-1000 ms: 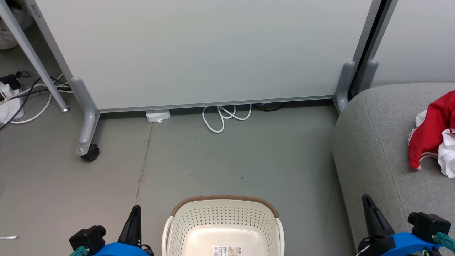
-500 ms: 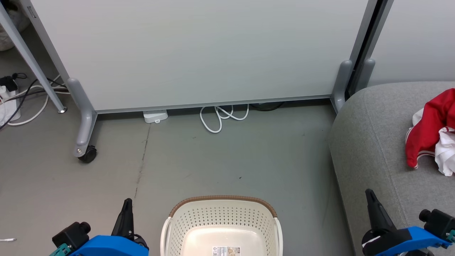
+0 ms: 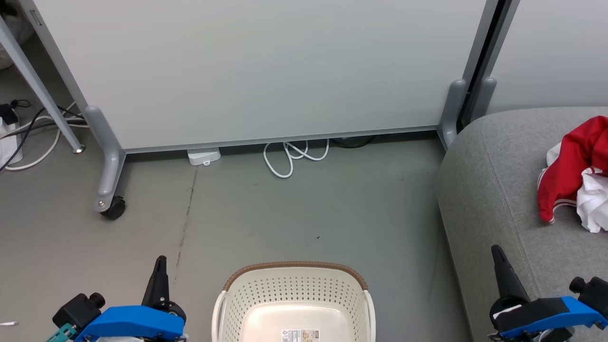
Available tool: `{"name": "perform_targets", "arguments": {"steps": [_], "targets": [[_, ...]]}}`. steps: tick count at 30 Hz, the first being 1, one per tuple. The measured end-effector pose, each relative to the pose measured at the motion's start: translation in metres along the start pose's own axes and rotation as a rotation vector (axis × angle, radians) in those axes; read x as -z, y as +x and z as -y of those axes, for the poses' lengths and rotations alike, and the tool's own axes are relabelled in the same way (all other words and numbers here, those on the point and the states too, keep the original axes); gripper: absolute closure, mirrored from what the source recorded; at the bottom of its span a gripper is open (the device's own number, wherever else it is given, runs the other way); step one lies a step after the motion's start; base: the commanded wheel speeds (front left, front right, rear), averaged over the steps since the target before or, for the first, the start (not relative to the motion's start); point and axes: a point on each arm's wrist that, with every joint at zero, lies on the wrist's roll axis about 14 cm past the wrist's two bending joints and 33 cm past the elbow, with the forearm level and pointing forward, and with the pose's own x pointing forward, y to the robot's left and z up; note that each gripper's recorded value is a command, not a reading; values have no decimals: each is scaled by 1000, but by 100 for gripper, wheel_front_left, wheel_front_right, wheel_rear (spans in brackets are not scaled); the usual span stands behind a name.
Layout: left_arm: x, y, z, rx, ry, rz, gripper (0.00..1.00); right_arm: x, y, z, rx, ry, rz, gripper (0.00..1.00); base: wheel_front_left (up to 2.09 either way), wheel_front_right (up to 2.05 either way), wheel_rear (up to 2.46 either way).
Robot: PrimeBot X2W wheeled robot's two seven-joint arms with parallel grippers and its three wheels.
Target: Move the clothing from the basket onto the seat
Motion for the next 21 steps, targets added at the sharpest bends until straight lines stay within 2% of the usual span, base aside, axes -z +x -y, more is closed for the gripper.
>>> {"name": "perform_targets", "arguments": {"steps": [21], "targets": [[-14,7,11,27,-228,23,100,-12,3,-4,-18,251,29,100,0,0,0]]}}
